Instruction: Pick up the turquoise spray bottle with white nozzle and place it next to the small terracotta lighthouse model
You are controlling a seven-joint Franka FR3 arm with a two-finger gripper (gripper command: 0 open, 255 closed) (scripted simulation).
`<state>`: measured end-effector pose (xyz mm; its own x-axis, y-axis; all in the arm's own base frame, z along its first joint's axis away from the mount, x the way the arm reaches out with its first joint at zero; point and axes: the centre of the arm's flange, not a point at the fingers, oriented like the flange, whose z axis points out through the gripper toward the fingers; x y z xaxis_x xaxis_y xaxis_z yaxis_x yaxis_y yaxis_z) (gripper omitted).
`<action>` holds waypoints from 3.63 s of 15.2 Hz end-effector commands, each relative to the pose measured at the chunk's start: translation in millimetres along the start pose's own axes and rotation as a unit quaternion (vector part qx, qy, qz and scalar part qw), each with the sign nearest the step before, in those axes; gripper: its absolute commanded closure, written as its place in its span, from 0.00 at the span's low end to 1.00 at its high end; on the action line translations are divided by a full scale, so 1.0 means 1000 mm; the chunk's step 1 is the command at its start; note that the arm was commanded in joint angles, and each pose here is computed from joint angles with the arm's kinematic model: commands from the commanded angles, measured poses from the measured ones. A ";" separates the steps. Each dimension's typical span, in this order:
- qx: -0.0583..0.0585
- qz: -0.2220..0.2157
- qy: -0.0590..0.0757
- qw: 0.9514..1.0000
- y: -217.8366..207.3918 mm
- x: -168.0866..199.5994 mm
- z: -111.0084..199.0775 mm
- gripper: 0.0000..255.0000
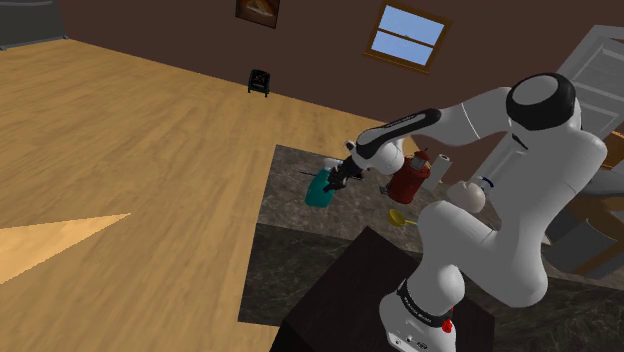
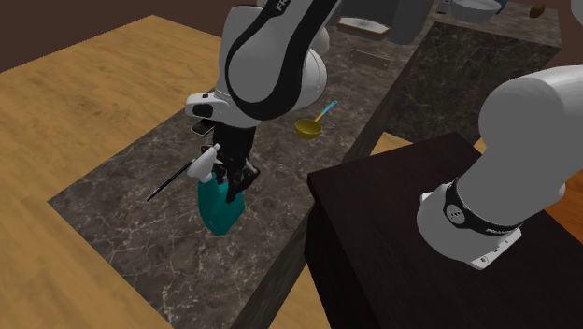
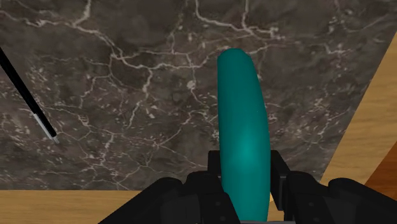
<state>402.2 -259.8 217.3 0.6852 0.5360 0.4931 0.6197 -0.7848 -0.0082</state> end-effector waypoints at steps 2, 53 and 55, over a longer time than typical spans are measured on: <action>0.000 0.000 0.000 1.000 -0.001 0.008 -0.014 1.00; 0.000 0.000 0.000 1.000 -0.003 0.141 -0.248 1.00; 0.000 0.000 0.000 1.000 -0.003 0.146 -0.257 1.00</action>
<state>401.1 -259.5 506.8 0.6852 0.5362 0.4929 0.6199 -0.7846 -0.0083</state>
